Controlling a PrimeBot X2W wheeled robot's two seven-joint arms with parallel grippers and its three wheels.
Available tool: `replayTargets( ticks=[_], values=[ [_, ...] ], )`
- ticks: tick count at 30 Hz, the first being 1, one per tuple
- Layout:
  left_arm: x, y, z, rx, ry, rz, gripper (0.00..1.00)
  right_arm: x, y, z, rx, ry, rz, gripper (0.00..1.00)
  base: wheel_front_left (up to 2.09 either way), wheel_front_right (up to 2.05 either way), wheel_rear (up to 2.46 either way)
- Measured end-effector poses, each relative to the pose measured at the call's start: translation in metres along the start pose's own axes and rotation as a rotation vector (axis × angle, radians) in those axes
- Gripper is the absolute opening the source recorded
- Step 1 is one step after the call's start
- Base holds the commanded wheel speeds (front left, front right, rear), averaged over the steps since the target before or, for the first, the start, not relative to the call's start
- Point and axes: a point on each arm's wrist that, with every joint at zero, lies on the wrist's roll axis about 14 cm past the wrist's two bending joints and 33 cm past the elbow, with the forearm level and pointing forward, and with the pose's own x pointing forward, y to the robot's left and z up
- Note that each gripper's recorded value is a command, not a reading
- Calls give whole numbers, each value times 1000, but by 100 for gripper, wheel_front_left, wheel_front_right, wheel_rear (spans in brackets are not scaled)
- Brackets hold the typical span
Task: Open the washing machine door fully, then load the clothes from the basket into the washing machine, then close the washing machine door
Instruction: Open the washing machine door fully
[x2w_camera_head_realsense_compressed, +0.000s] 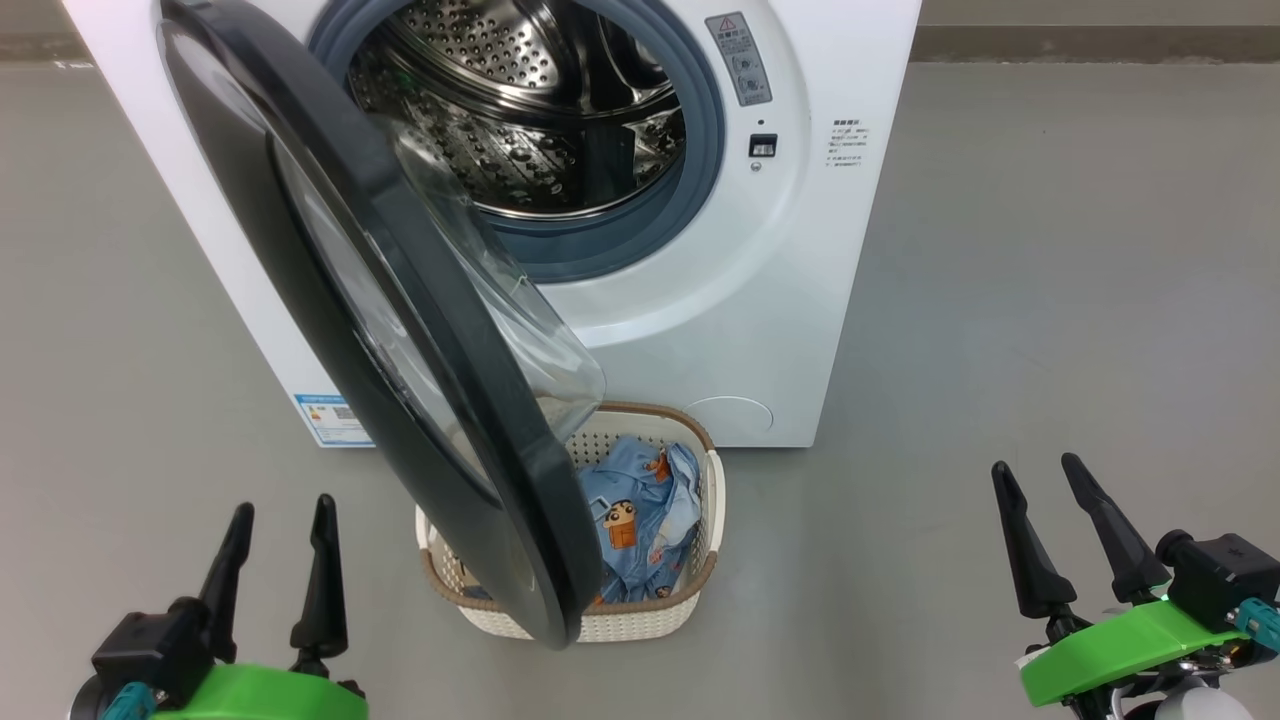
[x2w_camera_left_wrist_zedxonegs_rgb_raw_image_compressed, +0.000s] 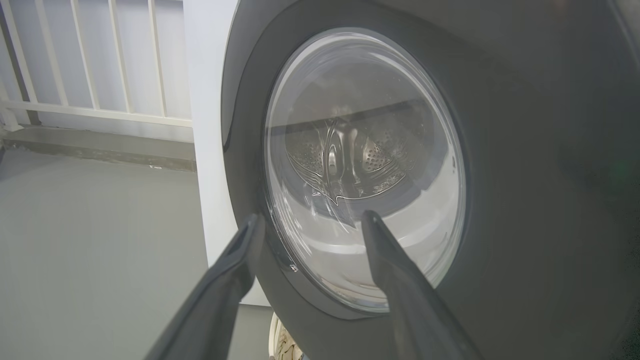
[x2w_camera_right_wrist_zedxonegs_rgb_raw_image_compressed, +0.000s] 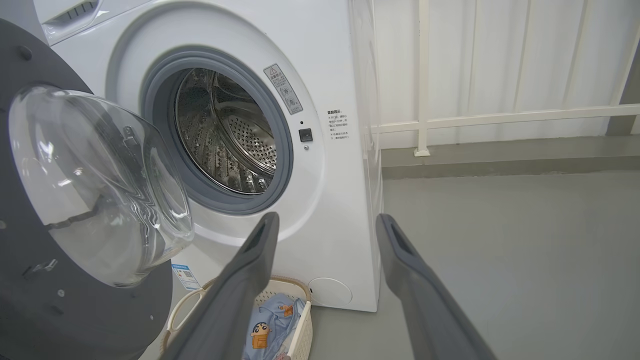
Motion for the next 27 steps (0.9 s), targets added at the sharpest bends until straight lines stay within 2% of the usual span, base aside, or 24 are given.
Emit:
replayTargets(
  ticks=[17,18,19,20,21,22,27],
  values=[
    [1,4,-11,7,35,5,100,0,-1,-12,16,31,-13,100,0,0,0],
    [1,4,-11,7,36,5,88,0,-1,-13,17,32,-14,100,0,0,0],
    [1,4,-11,6,34,4,55,0,-1,-13,18,32,-15,100,0,0,0],
    [2,3,-10,7,30,3,38,1,-1,-13,20,32,-16,100,0,0,0],
    [3,3,-8,7,24,2,14,1,-1,-13,22,32,-17,100,0,0,0],
    [5,2,-5,8,14,-1,0,1,-1,-14,24,32,-17,100,0,0,0],
    [10,-4,11,10,-37,-20,0,2,2,-14,34,31,-18,100,0,0,0]
  ],
)
